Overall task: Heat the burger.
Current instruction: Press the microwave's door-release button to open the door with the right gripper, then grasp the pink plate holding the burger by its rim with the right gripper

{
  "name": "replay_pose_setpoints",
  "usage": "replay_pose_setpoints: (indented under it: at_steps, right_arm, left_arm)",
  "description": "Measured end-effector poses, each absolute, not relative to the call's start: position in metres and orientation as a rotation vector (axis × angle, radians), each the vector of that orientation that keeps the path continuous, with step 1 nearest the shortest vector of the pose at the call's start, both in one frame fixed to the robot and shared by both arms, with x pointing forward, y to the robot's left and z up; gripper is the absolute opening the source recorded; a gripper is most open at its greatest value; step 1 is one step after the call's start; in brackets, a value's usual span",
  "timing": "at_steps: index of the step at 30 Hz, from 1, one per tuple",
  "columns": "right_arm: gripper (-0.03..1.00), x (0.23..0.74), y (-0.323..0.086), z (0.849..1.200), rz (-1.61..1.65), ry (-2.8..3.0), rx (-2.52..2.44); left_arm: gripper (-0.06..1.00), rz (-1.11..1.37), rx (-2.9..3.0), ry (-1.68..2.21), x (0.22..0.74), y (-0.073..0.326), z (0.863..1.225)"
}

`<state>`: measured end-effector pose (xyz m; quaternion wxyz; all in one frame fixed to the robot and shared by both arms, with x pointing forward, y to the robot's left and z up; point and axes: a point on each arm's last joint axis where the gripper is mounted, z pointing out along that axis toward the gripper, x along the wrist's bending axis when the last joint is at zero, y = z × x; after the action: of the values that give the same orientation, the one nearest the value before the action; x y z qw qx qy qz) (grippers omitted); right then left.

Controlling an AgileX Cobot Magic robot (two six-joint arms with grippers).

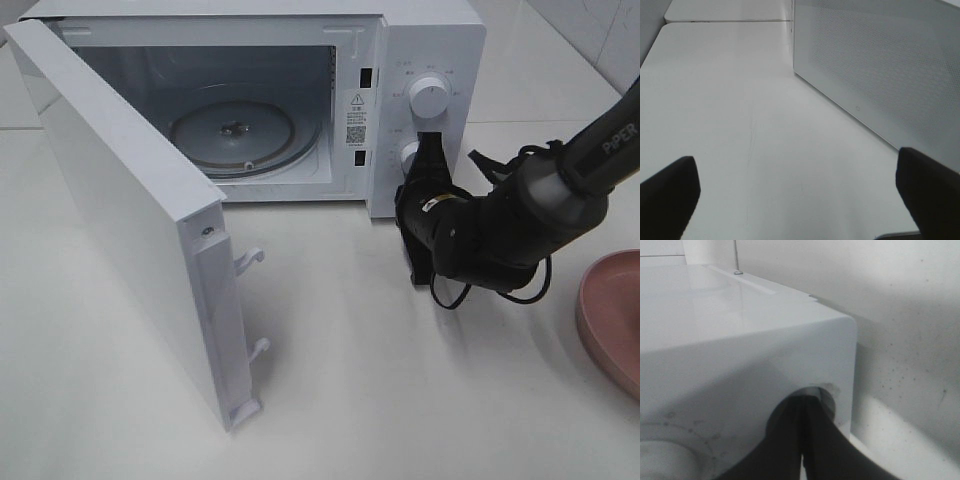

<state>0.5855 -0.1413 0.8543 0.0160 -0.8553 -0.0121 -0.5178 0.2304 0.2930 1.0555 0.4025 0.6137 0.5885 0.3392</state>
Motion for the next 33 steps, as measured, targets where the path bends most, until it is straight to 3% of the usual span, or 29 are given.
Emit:
replay_pose_setpoints:
  at_steps: [18,33]
  right_arm:
    - [0.02,0.56,-0.148,0.883,-1.452,-0.296,-2.737]
    - [0.02,0.528,-0.162,0.918,-1.006,-1.432,-2.628]
  left_arm:
    - [0.99,0.857,1.551,1.487,0.23,0.293,1.056]
    - [0.99,0.857,1.551,1.487,0.23,0.293,1.056]
